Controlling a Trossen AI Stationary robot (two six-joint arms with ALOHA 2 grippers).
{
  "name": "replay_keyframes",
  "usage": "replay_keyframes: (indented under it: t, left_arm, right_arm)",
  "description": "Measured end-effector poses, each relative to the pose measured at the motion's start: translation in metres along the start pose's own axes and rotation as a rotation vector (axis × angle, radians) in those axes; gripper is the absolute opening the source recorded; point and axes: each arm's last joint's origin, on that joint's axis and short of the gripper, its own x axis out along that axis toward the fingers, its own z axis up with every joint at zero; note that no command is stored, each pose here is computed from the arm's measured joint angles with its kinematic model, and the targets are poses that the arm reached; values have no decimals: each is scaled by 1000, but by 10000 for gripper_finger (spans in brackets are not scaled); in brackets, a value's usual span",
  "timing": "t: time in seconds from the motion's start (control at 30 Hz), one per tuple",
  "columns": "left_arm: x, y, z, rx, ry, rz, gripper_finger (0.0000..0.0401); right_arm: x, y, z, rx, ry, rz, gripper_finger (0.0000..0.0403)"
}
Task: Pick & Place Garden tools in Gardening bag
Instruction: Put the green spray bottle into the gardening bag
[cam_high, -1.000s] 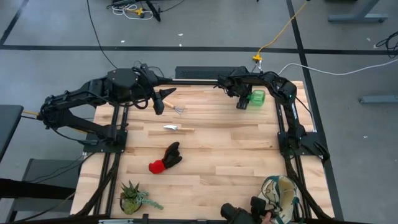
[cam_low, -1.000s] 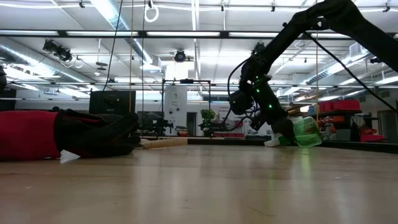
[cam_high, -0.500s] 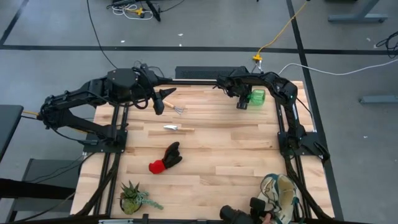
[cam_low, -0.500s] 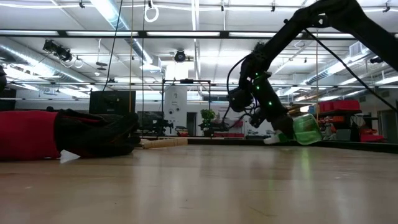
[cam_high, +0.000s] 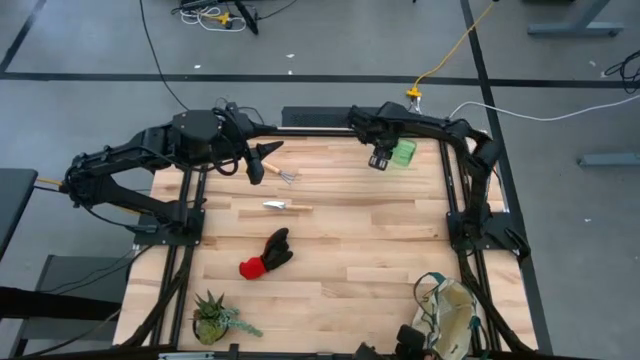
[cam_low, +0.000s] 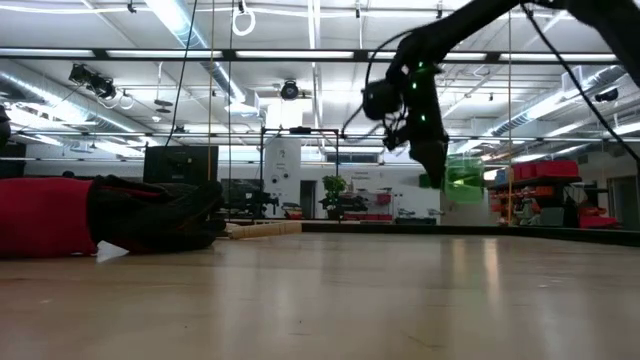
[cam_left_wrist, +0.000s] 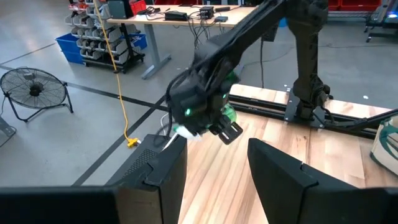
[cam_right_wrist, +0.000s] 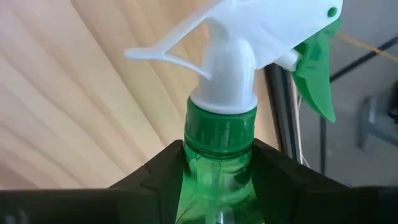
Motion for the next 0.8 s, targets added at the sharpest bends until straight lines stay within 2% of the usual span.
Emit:
replay_keyframes:
  t: [0.33, 0.8]
  left_arm:
    - [0, 0, 0, 0, 0, 0, 177]
    - [0, 0, 0, 0, 0, 0, 177]
  right_arm:
    - [-74, 1, -30, 148, -276, -9, 170]
    - [-161, 33, -84, 235, -647, 79, 169]
